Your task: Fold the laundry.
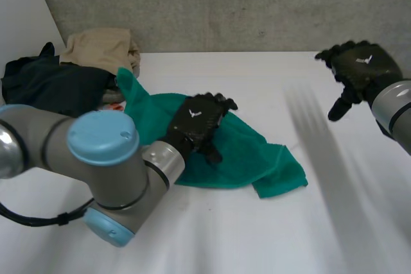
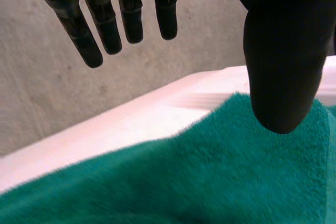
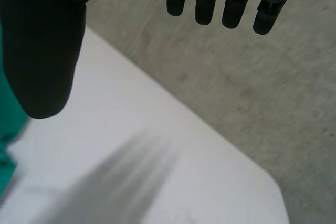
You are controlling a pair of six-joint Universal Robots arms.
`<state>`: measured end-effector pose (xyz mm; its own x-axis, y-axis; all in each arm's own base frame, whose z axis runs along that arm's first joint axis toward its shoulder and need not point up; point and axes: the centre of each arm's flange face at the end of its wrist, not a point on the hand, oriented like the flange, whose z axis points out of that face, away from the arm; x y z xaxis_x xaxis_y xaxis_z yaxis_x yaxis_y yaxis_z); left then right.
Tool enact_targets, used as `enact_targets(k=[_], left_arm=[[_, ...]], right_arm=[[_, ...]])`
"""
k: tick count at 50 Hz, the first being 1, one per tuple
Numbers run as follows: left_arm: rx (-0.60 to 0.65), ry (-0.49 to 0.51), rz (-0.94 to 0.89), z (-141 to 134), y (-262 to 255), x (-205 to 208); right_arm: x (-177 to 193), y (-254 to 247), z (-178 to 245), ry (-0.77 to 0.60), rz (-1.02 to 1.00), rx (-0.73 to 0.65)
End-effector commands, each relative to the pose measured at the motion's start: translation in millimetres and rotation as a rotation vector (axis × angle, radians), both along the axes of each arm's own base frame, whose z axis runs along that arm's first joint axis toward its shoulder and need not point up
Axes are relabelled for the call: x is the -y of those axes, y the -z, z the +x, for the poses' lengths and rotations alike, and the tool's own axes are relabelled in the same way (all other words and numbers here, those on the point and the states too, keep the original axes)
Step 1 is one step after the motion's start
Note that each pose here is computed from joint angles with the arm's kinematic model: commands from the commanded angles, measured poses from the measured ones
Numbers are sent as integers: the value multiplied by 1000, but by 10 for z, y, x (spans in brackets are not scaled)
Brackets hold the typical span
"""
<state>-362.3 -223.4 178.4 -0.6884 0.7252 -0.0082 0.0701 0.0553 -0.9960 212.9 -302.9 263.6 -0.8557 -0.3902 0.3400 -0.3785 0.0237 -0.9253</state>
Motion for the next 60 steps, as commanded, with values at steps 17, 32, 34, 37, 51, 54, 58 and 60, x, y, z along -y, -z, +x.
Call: enact_targets(k=[17, 32, 34, 37, 51, 54, 58, 60], left_arm=[[55, -294, 45, 1266, -168, -108], [59, -343, 61, 1409, -121, -95], [50, -349, 60, 1413, -122, -66], [47, -350, 61, 1404, -104, -39], [136, -351, 206, 1307, 461, 197], [133, -355, 201, 1298, 468, 254], [135, -357, 214, 1276, 529, 339], [136, -358, 221, 1267, 565, 382]], right_arm=[[-200, 944, 503, -153, 324, -59], [-118, 1082, 909, -273, 144, -92], [-181, 765, 919, -286, 73, -63], [-390, 159, 921, -324, -71, -13], [-1203, -858, 897, -437, -240, 82], [-1306, -1047, 829, -433, -278, 107], [-1403, -1274, 711, -400, -314, 170], [-1405, -1310, 689, -388, -314, 191]])
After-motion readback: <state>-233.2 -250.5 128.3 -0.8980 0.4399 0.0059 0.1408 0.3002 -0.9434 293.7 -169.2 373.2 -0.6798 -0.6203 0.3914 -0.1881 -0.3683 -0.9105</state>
